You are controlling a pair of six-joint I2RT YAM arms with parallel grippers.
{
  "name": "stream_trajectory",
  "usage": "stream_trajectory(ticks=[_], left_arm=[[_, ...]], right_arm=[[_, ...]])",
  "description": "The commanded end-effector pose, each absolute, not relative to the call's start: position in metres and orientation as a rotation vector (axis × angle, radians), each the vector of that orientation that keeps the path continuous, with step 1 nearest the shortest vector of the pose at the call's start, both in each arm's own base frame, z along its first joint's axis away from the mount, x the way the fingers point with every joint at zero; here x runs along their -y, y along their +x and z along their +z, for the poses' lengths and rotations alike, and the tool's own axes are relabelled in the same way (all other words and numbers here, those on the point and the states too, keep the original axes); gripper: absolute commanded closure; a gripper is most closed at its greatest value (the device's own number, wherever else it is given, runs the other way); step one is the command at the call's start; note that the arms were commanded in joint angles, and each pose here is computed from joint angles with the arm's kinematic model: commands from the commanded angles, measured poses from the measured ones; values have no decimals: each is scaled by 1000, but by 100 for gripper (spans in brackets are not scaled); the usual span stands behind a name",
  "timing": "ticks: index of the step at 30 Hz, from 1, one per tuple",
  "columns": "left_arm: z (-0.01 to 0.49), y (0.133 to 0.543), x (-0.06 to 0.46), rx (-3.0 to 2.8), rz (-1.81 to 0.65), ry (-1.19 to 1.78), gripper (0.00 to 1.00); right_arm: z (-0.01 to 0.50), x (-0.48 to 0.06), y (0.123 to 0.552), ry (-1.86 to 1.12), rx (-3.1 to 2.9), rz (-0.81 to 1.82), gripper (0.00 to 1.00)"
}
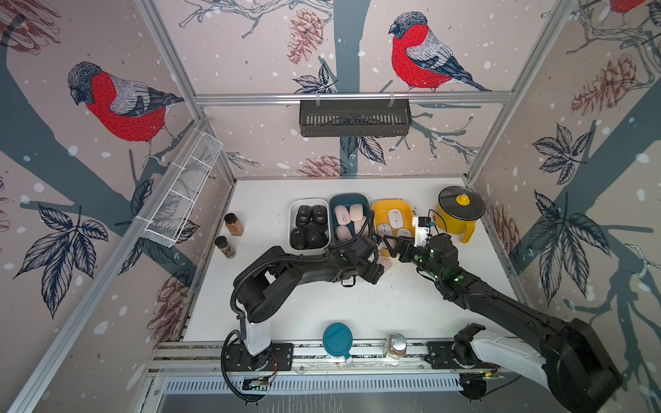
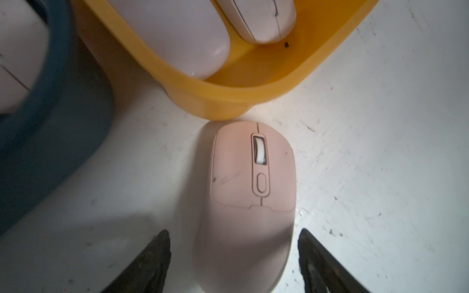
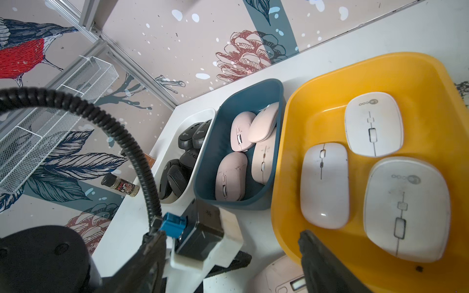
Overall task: Place the mice by color into the storage box
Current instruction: Adjust the mouse at the center of the board, then pick up the mouse from the center of the board.
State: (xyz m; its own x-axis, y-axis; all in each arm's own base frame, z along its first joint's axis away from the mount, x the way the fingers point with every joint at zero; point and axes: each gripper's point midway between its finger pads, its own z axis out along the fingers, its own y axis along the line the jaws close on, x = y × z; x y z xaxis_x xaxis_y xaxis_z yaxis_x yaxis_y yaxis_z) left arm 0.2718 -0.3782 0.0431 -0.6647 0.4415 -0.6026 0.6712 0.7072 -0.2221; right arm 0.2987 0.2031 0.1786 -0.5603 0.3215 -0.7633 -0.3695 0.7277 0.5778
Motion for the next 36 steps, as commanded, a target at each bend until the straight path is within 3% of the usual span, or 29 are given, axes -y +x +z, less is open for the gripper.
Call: stream_trajectory(ticks=[1,21,29,36], left_arm=[[46,286,380,-2377,-533,808,22],[29,278,391,-2361,-390,887,23],[29,280,385,-2364,-376,841,37],[42,273,380,-2350,-427,785,41]], right_arm=[[181,-203,300,-33,-1956,910,18],[183,-191,304,26,-1955,886,17],[182,-186,305,49,-1959,863,18],[186,-177,299,79,-1949,847,18]])
